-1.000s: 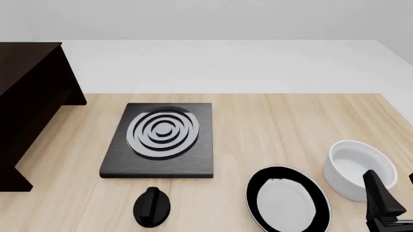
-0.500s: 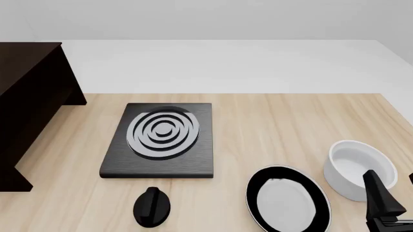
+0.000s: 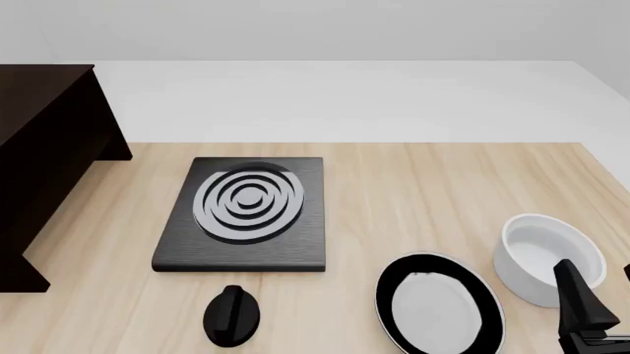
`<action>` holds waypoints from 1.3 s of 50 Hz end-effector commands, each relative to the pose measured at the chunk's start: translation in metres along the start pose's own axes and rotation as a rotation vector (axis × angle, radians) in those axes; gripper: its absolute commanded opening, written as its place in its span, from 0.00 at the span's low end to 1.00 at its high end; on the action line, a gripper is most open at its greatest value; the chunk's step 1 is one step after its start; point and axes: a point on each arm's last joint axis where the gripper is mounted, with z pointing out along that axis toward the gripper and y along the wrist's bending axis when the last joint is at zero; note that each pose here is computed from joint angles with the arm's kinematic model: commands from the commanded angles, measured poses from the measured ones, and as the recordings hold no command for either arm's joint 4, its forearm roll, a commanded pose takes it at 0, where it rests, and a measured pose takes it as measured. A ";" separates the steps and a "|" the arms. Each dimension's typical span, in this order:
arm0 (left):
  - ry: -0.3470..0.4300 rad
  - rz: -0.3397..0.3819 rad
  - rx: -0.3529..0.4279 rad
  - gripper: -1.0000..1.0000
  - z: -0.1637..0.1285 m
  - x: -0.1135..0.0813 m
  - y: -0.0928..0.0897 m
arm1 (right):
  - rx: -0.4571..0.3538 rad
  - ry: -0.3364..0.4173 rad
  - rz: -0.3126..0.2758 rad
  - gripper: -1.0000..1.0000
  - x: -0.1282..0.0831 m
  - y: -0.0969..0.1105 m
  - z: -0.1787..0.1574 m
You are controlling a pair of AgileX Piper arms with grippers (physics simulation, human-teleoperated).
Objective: Put the frying pan under the cabinet shelf.
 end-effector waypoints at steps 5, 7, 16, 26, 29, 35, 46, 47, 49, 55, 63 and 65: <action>-0.011 0.009 0.010 1.00 0.010 -0.005 0.001 | 0.000 0.000 0.000 1.00 0.000 0.000 0.000; -0.007 0.011 0.011 1.00 0.013 -0.004 0.002 | 0.000 0.000 0.000 1.00 0.000 0.000 0.000; 0.004 0.013 0.012 1.00 0.025 -0.002 0.006 | 0.000 0.000 0.000 1.00 0.000 0.000 0.000; -0.009 0.028 0.018 1.00 0.030 -0.007 0.007 | 0.000 0.000 0.000 1.00 0.000 0.000 0.000; -0.010 0.033 0.022 1.00 0.032 -0.007 0.007 | 0.000 0.000 0.000 1.00 0.000 0.000 0.000; -0.001 0.043 0.026 1.00 0.039 -0.006 0.010 | 0.000 0.000 0.000 1.00 0.000 0.000 0.000; -0.004 0.046 0.031 1.00 0.044 -0.009 0.014 | 0.000 0.000 0.000 1.00 0.000 0.000 0.000; -0.003 0.049 0.032 1.00 0.045 -0.008 0.014 | 0.000 0.000 0.000 1.00 0.000 0.000 0.000; 0.001 0.050 0.026 1.00 0.048 -0.007 0.016 | 0.000 0.000 0.000 1.00 0.000 0.000 0.000; 0.007 0.051 0.015 1.00 0.056 -0.005 0.019 | 0.000 0.000 0.000 1.00 0.000 0.000 0.000; 0.000 0.045 0.009 1.00 0.059 -0.007 0.018 | 0.000 0.000 0.000 1.00 0.000 0.000 0.000; 0.002 0.050 0.011 1.00 0.061 -0.006 0.018 | 0.000 0.000 0.000 1.00 0.000 0.000 0.000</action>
